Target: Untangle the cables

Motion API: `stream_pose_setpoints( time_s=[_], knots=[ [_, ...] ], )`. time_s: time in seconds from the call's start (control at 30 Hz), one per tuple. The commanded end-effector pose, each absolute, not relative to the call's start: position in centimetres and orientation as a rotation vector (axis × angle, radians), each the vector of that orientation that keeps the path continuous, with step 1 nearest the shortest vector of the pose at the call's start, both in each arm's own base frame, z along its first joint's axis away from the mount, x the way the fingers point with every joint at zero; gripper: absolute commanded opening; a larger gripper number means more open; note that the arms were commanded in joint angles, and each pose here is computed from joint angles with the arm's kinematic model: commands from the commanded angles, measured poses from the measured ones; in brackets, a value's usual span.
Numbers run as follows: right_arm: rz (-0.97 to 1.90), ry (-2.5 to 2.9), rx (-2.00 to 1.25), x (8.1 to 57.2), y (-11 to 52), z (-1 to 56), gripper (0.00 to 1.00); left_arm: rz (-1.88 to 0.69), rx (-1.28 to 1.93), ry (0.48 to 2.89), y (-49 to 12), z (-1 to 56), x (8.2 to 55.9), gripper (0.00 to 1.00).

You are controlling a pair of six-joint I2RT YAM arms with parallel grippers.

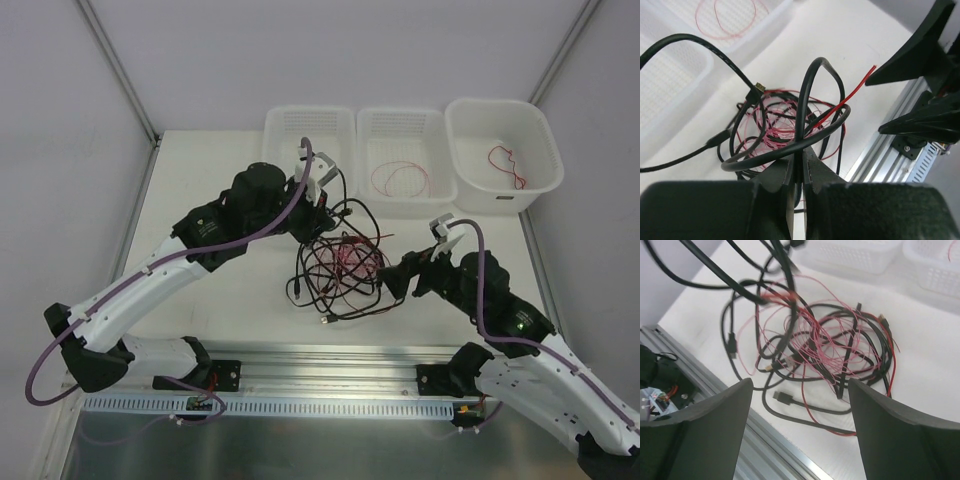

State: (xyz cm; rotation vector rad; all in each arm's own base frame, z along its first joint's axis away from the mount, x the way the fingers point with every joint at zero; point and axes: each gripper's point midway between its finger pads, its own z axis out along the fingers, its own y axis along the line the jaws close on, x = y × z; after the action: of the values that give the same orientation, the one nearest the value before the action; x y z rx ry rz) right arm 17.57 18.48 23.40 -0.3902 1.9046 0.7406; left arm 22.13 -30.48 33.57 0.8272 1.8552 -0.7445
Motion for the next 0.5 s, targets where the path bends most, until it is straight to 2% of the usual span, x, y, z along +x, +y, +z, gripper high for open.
stream_pose_setpoints(
  time_s=[0.0,0.2,0.33,0.47],
  knots=[
    [0.851,1.801,-0.434,17.1,20.1,27.2,0.81,-0.769,0.761,1.932,-30.6,32.9,22.1,0.0],
    [0.869,1.796,-0.414,17.7,20.7,26.9,0.79,-0.803,0.669,2.009,-30.6,31.6,21.8,0.0],
    [0.915,1.811,-0.375,17.9,21.5,25.7,0.74,-0.816,0.582,2.04,-30.3,31.6,21.9,0.0],
    [0.927,1.8,-0.366,18.2,22.1,23.7,0.73,-0.887,0.495,2.01,-29.9,34.0,21.4,0.0]
  ],
)
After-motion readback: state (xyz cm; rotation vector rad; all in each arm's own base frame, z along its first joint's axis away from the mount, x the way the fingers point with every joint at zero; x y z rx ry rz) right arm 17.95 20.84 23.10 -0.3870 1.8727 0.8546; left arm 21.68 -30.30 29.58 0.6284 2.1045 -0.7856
